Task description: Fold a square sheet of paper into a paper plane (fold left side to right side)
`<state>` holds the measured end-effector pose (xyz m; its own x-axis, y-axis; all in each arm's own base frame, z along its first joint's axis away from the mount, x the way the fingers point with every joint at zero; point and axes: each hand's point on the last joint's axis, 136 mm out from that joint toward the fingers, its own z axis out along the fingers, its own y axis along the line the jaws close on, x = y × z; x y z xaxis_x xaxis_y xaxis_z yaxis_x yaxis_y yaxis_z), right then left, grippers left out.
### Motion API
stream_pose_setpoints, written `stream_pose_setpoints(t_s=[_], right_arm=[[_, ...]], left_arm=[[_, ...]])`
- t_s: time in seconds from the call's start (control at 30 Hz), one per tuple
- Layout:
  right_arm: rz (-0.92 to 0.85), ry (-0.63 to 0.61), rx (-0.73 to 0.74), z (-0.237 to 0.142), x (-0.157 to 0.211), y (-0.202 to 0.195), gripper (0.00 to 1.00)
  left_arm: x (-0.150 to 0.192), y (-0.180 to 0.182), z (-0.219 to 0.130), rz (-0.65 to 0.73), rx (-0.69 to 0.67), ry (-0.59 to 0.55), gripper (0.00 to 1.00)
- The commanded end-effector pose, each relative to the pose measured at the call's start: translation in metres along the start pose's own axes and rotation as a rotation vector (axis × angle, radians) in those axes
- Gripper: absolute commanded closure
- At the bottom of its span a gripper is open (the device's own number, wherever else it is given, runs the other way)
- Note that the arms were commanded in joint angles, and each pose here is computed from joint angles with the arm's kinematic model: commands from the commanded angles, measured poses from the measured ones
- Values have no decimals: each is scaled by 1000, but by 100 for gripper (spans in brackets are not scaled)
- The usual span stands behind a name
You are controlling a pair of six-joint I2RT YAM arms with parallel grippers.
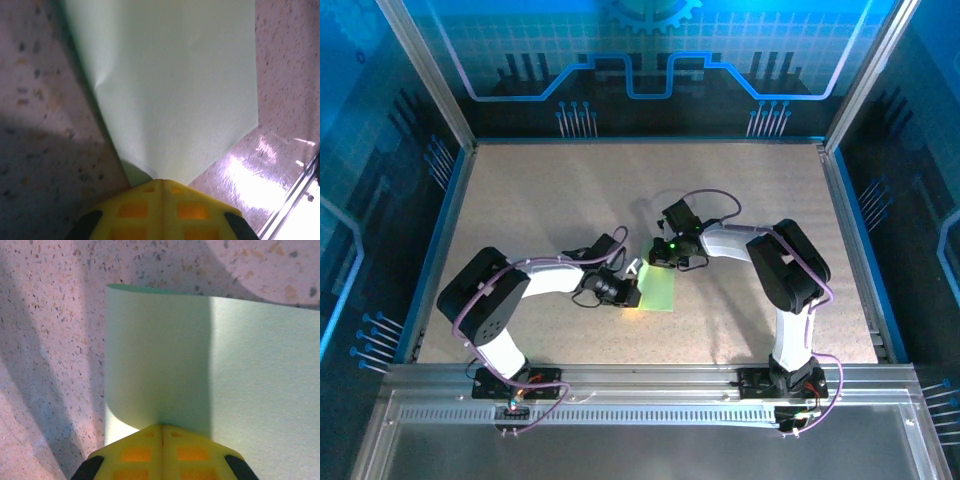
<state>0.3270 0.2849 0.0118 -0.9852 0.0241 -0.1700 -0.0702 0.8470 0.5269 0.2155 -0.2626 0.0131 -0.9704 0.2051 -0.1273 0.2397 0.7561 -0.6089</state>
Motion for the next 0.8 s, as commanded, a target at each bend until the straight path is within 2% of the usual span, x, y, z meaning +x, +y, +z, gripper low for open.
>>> stream_pose_setpoints(t_s=[0.0, 0.2, 0.43, 0.63, 0.77], right_arm=[[37, 97, 193, 19, 30, -54, 100], [21, 88, 184, 17, 28, -50, 100], [-2, 69, 154, 14, 26, -44, 100], [-4, 67, 148, 14, 25, -42, 100], [-4, 64, 149, 13, 25, -42, 100]], left_arm=[[33, 7, -2, -28, -10, 98, 100], [27, -1, -12, -9, -3, 65, 100], [-28, -16, -36, -27, 62, -81, 100], [-61, -16, -18, -29, 62, -87, 100], [-72, -13, -7, -32, 48, -85, 100]])
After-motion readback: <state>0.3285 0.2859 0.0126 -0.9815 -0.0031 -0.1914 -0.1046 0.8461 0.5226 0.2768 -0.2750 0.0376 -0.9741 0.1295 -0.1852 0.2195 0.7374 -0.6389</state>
